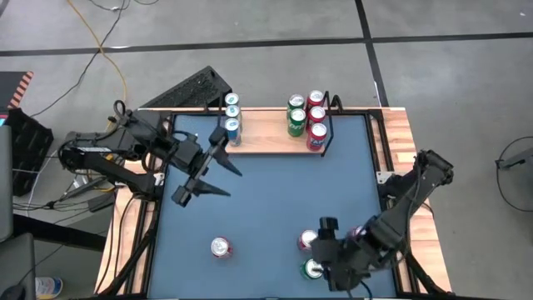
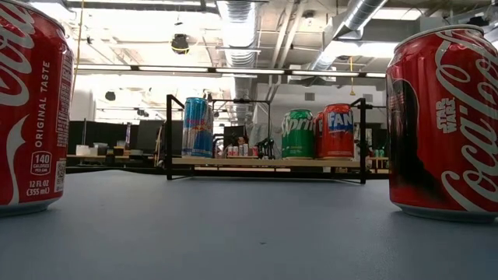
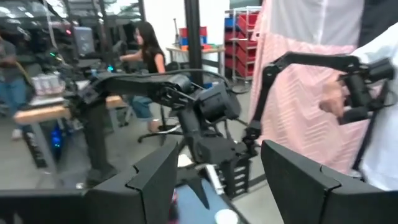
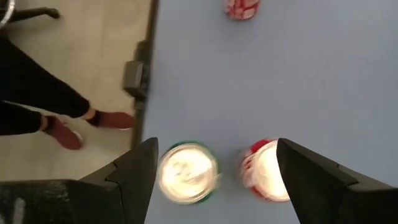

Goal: Place canned beverage on shelf
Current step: Put the green soda can on the shelf aligned with the other green soda cans

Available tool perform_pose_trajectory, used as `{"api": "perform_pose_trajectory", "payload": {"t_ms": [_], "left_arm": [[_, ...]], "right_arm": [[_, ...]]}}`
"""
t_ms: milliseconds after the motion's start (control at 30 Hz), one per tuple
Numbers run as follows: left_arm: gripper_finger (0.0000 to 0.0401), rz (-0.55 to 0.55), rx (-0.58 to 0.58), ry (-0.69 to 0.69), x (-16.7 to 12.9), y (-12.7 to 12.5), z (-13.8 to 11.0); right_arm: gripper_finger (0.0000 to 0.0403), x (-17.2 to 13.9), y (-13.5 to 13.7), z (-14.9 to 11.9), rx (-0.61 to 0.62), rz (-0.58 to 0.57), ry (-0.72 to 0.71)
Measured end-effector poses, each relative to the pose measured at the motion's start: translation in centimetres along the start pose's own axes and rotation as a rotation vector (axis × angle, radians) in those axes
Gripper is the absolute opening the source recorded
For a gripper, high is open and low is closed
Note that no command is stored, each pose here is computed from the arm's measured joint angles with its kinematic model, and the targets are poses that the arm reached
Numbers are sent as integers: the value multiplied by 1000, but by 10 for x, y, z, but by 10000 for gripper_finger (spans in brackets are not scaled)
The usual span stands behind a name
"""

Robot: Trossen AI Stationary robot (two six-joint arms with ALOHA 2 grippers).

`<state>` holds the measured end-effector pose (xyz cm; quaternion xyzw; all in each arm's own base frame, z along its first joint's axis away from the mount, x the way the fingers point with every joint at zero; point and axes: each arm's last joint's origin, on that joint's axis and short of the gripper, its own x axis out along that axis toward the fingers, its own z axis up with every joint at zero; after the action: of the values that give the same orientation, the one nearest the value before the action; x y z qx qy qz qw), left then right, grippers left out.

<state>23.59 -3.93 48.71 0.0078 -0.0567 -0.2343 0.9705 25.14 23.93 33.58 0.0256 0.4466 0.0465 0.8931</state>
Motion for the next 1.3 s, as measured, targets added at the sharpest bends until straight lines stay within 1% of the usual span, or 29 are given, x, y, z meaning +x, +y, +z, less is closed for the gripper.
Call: {"api": "perform_pose_trajectory", "payload": {"t_ms": [100, 200, 300, 467, 633, 767, 1000, 1133, 1300], "left_arm": [[220, -22, -39, 13, 6, -5, -3], [220, -41, -71, 34, 14, -10, -8], [220, -46, -95, 55, 23, -13, -15], [220, -52, -131, 86, 35, -19, -23], [220, -51, -143, 90, 42, -23, -27], [220, -39, -145, 97, 44, -27, -28], [220, -18, -144, 96, 45, -31, -28], [220, -19, -145, 97, 45, -32, -28], [220, -18, -178, 97, 45, -32, -28]], "right_arm": [[311, -6, 12, -8, 30, -11, -38], [311, -2, 23, -16, 37, -35, -50], [311, 12, 31, -22, 11, -60, -24], [311, 48, 40, -32, -58, -108, 54], [311, 65, 41, -36, -71, -127, 105], [311, 67, 39, -35, -72, -137, 113], [311, 67, 40, -36, -59, -108, 130], [311, 66, 40, -36, -62, -111, 134], [311, 79, 32, -47, -35, -138, 176]]}}
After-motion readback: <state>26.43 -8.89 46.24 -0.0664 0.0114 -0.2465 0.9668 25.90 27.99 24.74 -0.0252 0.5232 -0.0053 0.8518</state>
